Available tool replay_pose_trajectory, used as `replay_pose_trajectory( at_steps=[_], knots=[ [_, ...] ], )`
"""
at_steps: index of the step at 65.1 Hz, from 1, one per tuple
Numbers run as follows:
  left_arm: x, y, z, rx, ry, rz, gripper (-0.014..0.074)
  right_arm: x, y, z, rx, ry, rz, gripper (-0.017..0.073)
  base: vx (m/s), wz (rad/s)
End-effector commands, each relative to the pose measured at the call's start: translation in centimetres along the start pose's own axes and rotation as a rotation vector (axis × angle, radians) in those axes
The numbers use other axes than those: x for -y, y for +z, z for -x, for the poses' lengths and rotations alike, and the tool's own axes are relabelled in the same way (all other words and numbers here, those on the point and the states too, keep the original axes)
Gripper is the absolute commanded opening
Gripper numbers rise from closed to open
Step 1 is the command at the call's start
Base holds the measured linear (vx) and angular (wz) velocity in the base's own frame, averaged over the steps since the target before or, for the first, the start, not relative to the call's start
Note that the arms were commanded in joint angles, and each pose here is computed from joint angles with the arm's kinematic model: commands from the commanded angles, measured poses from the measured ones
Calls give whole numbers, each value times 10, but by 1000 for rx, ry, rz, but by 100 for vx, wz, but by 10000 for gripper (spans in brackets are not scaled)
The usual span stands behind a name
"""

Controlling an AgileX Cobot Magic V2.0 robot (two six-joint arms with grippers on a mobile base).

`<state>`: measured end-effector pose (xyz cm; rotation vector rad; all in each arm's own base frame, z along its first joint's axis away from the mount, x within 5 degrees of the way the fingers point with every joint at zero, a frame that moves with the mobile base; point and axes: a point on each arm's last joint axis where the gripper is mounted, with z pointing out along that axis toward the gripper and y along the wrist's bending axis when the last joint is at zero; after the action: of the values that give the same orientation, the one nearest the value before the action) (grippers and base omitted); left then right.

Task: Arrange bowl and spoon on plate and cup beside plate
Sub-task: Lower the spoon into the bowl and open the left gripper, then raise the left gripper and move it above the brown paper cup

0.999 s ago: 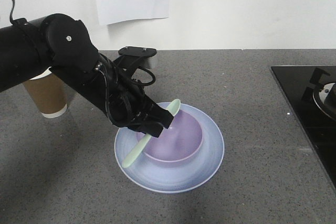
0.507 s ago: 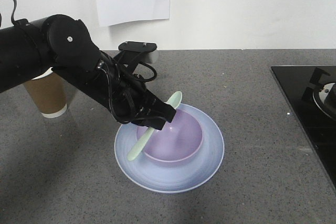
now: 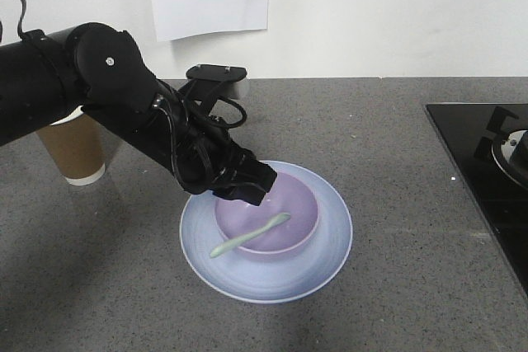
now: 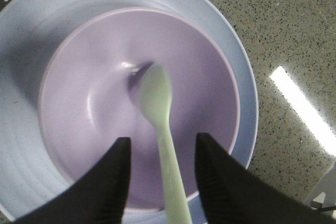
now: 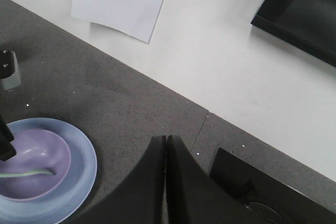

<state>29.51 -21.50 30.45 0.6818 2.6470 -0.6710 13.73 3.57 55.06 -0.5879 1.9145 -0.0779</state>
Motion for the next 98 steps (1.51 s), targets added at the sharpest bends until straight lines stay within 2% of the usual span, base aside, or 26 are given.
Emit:
replay_pose_trajectory(
  at_steps=[1,9,16,23,27,35,39,44,45,52,54,59,65,73,79,83,92,98],
  knots=[
    [12,-21,8,100,7,-34,401,4,-9,8,88,4,-42,-5,0,0],
    [12,-22,8,101,7,-35,446,4,-9,8,88,6,-42,-5,0,0],
    [15,-31,12,106,36,-18,445,4,-9,8,88,6,-42,-5,0,0],
    [18,-52,21,117,90,41,444,4,-9,8,88,6,-42,-5,0,0],
    [19,-68,26,123,121,104,444,4,-9,8,89,6,-42,-5,0,0],
    [15,-107,36,155,171,312,444,4,-9,8,86,6,-41,-5,0,0],
    [8,-129,43,206,192,474,444,4,-9,7,83,6,-40,-5,0,0],
    [0,-152,47,274,192,653,444,4,-9,7,81,6,-39,-5,0,0],
    [-4,-158,47,290,187,709,444,4,-9,7,81,6,-39,-5,0,0],
    [-21,-184,49,367,130,940,444,4,-9,7,81,6,-39,-5,0,0],
    [-27,-192,48,383,104,990,444,4,-9,7,82,6,-40,-5,0,0],
    [-47,-203,46,388,42,1052,444,4,-9,7,82,6,-40,-5,0,0],
    [-71,-214,42,382,-38,1073,444,4,-9,7,81,6,-39,-5,0,0],
    [-100,-227,35,397,-139,1059,444,4,-9,7,81,6,-39,-5,0,0],
    [-121,-235,29,409,-223,1014,444,4,-8,7,79,5,-39,-5,0,0],
    [-130,-237,25,415,-275,943,444,4,-8,8,78,5,-38,-5,0,0],
    [-145,-230,22,385,-311,798,444,4,-8,8,78,5,-38,-5,0,0],
    [-154,-222,20,332,-325,752,444,4,-8,7,77,5,-38,-5,0,0]
  ],
)
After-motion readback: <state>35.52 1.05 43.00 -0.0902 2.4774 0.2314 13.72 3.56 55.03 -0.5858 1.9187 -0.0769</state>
